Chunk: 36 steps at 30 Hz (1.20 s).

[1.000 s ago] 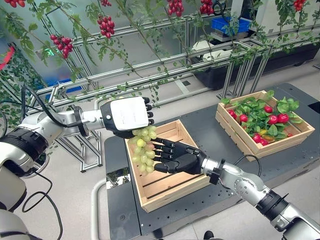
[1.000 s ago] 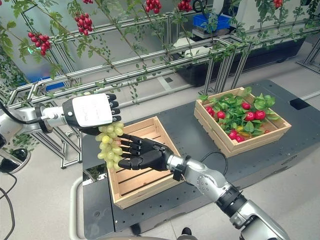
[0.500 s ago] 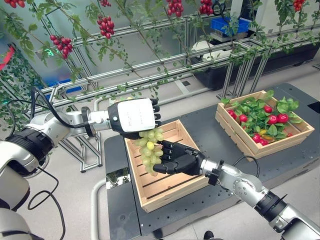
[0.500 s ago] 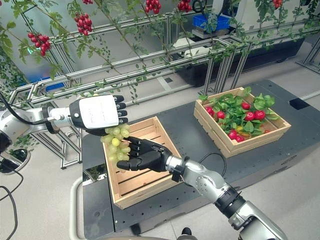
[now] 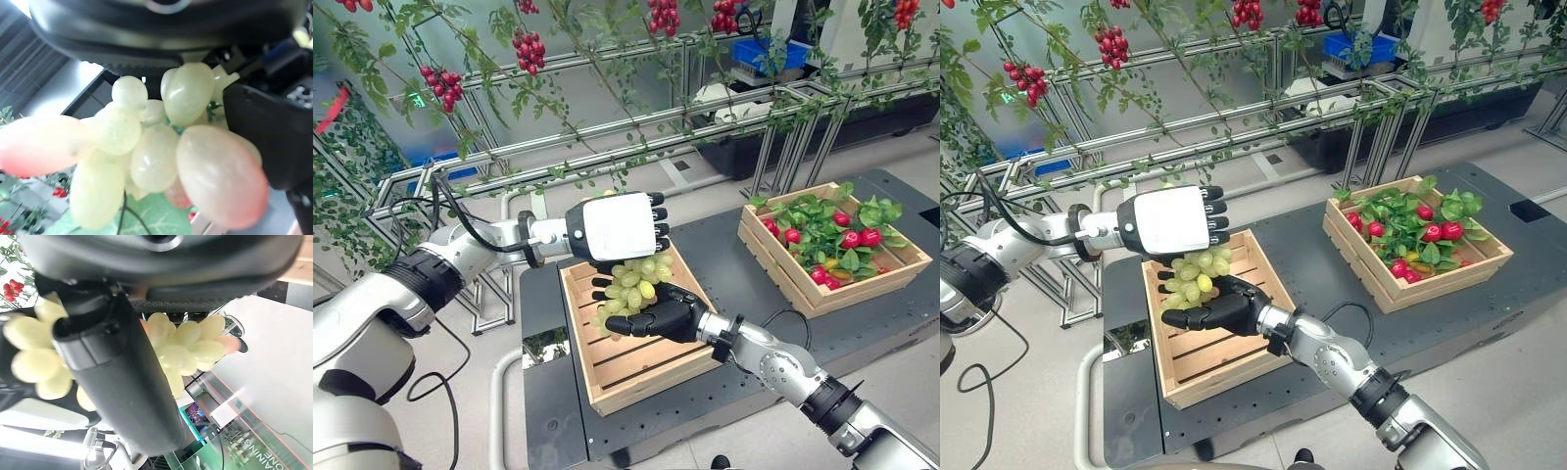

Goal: Pick up the fruits from the basket on one side to the basket on the other side

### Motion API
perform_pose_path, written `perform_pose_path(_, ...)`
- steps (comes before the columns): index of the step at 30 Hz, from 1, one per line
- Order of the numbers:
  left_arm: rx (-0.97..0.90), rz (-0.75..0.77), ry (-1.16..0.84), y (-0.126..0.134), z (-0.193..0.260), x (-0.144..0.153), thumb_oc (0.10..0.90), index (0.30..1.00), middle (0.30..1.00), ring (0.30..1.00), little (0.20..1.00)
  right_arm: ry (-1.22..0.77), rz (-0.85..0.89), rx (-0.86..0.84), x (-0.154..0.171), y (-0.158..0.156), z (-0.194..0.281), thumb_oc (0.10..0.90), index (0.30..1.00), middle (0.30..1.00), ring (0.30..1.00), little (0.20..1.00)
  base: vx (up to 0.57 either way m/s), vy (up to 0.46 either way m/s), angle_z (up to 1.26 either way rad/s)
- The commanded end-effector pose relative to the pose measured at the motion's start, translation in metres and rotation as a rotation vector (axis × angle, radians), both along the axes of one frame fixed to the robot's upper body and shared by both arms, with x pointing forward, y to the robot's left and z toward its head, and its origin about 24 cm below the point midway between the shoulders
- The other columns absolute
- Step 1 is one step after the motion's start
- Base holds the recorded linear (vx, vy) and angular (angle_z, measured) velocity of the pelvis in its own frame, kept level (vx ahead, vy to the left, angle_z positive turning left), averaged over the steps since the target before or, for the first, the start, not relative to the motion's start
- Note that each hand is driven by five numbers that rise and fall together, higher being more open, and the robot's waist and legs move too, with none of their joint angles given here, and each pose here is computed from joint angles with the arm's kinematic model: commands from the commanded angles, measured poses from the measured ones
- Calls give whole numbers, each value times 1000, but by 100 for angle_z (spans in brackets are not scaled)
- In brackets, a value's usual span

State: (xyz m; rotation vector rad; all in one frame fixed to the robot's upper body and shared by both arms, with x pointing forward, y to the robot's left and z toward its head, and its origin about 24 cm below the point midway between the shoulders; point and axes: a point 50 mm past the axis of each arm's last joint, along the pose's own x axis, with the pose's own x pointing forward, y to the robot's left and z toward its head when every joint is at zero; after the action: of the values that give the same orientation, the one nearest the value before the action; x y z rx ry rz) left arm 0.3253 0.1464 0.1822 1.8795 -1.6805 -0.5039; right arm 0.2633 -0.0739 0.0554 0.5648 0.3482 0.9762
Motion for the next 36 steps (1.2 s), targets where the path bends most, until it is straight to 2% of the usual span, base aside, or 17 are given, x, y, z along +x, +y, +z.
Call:
perform_pose_path(1,-223,12,-122,2,39,12,400,300,300,300,300,-132,-59,397,18,22,61,800,900,900,900,900,0,0,0)
perform_pose_path(7,-239,-46,-107,-11,31,10,400,300,300,300,300,-78,-98,476,20,24,57,800,900,900,900,900,0,0,0)
perform_pose_path(8,-233,-53,-103,-16,29,9,400,300,300,300,300,-77,-104,508,21,25,59,491,436,436,436,436,0,0,0)
perform_pose_path(9,-233,-53,-102,-17,28,9,400,300,300,300,300,-77,-106,512,21,26,59,491,436,436,436,436,0,0,0)
perform_pose_path(10,-226,-51,-97,-20,26,9,400,300,300,300,300,-82,-113,543,20,26,61,400,300,300,300,300,0,0,0)
perform_pose_path(14,-217,-23,-86,-19,23,9,400,300,300,300,300,-78,-142,565,20,26,61,400,300,300,300,300,0,0,0)
perform_pose_path(22,-185,75,-62,0,19,13,408,312,312,312,312,-84,-210,573,23,11,56,400,300,300,300,300,0,0,0)
perform_pose_path(23,-199,107,-47,4,19,15,593,589,589,589,589,-85,-213,570,23,9,56,400,300,300,300,300,0,0,0)
perform_pose_path(24,-207,126,-37,7,18,15,800,900,900,900,900,-84,-215,568,23,8,56,400,300,300,300,300,0,0,0)
perform_pose_path(30,-217,219,-22,27,17,18,800,900,900,900,900,-72,-234,560,24,0,51,400,300,300,300,300,0,0,0)
perform_pose_path(36,-182,273,-5,35,13,18,800,900,900,900,900,-70,-247,547,23,-3,46,400,300,300,300,300,0,0,0)
